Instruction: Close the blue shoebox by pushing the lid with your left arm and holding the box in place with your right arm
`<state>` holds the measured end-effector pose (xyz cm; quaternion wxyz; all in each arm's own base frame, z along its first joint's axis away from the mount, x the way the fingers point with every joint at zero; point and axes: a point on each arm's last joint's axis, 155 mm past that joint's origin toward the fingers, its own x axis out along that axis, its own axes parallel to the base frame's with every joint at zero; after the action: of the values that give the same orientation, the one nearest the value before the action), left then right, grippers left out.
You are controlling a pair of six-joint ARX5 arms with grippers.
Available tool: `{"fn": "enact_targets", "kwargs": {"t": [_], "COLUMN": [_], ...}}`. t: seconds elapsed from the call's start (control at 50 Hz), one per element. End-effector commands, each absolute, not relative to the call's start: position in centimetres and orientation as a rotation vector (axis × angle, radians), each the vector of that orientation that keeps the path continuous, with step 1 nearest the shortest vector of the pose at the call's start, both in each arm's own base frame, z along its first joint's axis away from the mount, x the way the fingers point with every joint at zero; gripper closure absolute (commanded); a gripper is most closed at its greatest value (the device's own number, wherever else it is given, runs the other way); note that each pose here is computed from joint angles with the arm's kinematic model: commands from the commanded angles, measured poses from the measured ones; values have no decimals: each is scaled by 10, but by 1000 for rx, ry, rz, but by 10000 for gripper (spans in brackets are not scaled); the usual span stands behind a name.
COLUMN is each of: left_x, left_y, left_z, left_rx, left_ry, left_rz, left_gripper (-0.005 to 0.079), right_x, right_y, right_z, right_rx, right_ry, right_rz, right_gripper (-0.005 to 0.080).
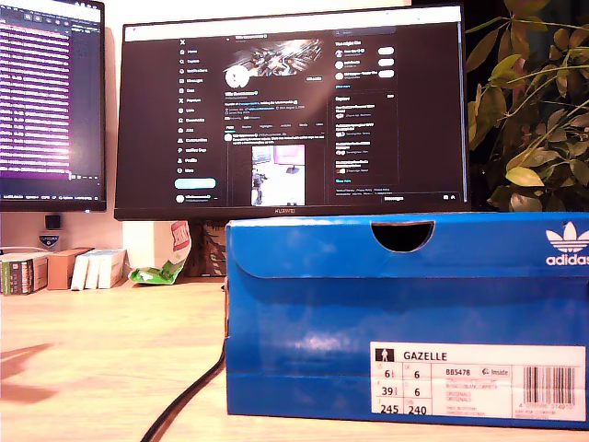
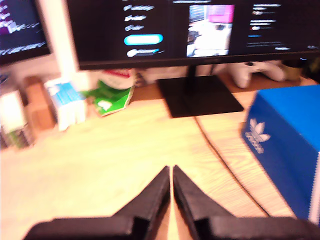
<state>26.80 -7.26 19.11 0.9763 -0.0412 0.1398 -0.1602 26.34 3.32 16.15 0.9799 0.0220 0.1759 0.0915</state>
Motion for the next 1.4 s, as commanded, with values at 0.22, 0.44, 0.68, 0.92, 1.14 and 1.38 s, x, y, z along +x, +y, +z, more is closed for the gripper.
{"fn": "enact_targets", "kwargs": {"t": [0.22,0.44,0.68,0.92,1.14,1.38], "left_x": [261,259,260,262,256,244], "left_y": [-63,-58,-49,-42,-39,-33], "left_z": [200,194,188,161,153,150], "left_rx": [-102,-106,-102,-98,-99,-105], "left_ry": [195,167,145,166,137,111], "left_rz": [-280,-254,-205,-164,-153,-129], "left_gripper": [753,753,753,753,753,753], "right_x": [260,255,250,246,245,245], "right_y": [28,28,28,28,28,29], "right_z": [168,156,162,170,155,153], "right_rx": [36,48,41,34,36,31], "right_ry": [264,228,148,93,102,109], "right_rz": [156,155,156,157,157,159], "right_gripper": [763,763,763,763,763,763]}}
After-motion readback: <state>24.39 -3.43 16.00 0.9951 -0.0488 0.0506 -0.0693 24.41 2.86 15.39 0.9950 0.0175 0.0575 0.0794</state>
